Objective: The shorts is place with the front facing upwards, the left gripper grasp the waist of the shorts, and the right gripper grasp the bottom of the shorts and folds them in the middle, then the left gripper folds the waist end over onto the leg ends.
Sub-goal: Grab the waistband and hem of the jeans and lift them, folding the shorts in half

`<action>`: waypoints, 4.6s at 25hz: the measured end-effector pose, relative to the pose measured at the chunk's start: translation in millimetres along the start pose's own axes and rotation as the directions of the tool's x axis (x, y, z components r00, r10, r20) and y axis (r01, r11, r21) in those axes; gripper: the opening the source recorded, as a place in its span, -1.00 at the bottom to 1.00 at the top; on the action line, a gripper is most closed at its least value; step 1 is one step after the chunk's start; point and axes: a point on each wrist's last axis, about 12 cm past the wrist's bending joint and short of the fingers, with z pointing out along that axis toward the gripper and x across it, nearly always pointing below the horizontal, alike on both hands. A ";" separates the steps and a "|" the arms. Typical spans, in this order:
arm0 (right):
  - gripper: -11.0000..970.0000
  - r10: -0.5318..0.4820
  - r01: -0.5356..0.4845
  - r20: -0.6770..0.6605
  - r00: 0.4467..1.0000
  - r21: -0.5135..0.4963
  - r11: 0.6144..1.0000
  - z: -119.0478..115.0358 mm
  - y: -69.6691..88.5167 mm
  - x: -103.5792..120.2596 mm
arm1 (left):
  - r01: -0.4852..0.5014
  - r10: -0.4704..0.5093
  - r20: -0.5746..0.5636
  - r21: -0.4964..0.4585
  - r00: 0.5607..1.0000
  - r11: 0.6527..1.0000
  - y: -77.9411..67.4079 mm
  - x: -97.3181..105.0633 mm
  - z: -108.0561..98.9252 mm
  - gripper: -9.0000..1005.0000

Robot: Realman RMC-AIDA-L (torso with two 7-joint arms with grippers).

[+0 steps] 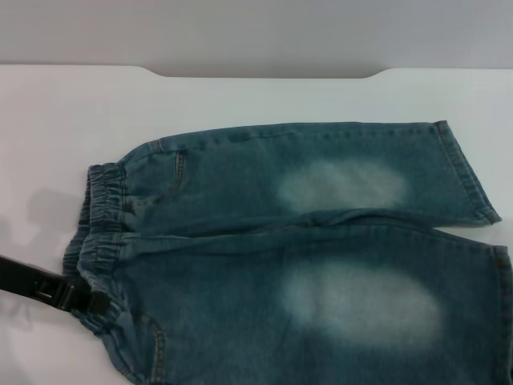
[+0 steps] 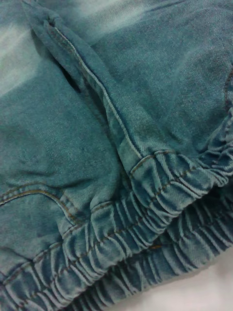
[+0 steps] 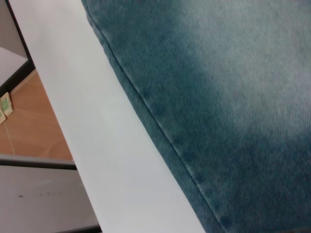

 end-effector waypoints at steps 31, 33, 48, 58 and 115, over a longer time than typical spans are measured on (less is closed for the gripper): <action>-0.95 -0.047 0.039 0.102 0.994 0.085 0.996 -11.4 3.1 -6.1 | -0.040 0.039 0.057 0.012 0.998 0.999 -6.4 -13.2 -6.1 -0.74; -0.95 -0.059 0.049 0.116 0.991 0.088 0.995 -13.6 4.8 -7.2 | -0.063 0.061 0.083 0.020 0.995 0.998 -10.2 -20.1 -8.7 -0.74; -0.95 -0.156 0.107 0.391 0.907 0.143 0.984 -55.5 24.5 10.4 | -0.125 0.114 0.227 0.036 0.967 0.991 -18.6 -39.0 -28.2 -0.73; -0.95 -0.187 0.071 0.529 0.827 0.233 0.970 -75.4 24.3 20.1 | -0.146 0.119 0.360 0.049 0.926 0.988 -17.3 -41.9 -44.1 -0.72; -0.95 -0.175 -0.348 0.837 0.518 0.393 0.851 -72.0 -42.5 33.2 | 0.047 0.037 0.571 -0.131 0.820 0.990 19.1 -62.8 -39.1 -0.67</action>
